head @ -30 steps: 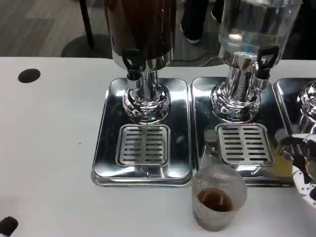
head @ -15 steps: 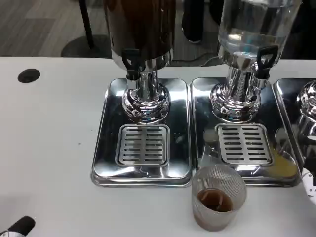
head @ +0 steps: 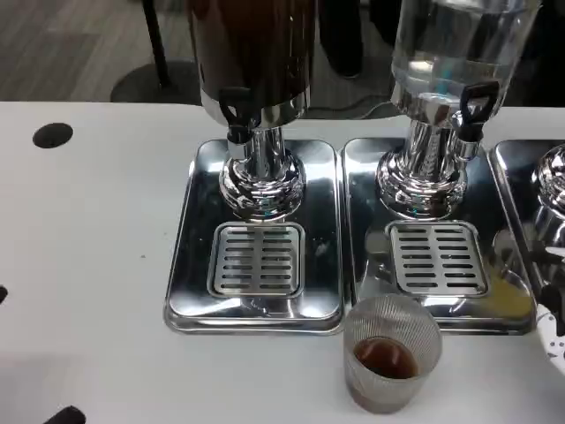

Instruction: Grasp the cup under the faucet to collect the drink, then remove the cup.

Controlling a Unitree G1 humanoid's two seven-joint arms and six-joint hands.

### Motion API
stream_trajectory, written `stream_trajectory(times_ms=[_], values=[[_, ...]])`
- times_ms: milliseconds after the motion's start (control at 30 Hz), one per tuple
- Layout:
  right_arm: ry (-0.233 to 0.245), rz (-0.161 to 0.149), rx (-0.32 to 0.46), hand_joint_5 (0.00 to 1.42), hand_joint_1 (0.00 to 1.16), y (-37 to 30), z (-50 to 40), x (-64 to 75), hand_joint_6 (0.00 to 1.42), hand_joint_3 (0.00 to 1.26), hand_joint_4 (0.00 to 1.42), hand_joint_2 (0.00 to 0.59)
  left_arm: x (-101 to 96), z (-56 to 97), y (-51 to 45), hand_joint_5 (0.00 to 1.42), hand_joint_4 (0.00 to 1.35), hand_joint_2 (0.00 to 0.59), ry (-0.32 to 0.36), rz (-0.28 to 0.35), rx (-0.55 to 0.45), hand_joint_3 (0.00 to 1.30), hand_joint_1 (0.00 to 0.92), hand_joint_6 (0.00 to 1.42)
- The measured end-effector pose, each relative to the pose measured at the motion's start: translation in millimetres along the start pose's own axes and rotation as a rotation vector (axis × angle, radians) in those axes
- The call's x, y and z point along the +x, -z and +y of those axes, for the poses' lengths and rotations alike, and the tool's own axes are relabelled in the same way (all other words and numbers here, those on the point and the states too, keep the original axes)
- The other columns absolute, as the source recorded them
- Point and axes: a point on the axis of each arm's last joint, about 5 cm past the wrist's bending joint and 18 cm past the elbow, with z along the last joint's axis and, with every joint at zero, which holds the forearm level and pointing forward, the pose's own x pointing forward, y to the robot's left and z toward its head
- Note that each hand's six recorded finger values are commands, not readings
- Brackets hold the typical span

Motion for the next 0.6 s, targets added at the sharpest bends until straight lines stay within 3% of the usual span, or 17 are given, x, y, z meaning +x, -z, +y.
stream_trajectory(times_ms=[167,600], values=[[0.004,-0.005,0.005,0.21,0.58,-1.4,-0.9,-1.5,0.12,0.34,0.28,0.562,-2.6,-5.0,-5.3,0.0,0.0,0.076,0.044,-0.037,0.004,0.06,0.0,0.0],[0.004,0.0,0.013,0.21,0.58,-2.4,-1.5,-4.8,0.12,0.34,0.28,0.561,-1.2,-5.6,-5.9,0.0,0.0,0.083,0.043,-0.044,0.0,0.06,0.0,0.0]])
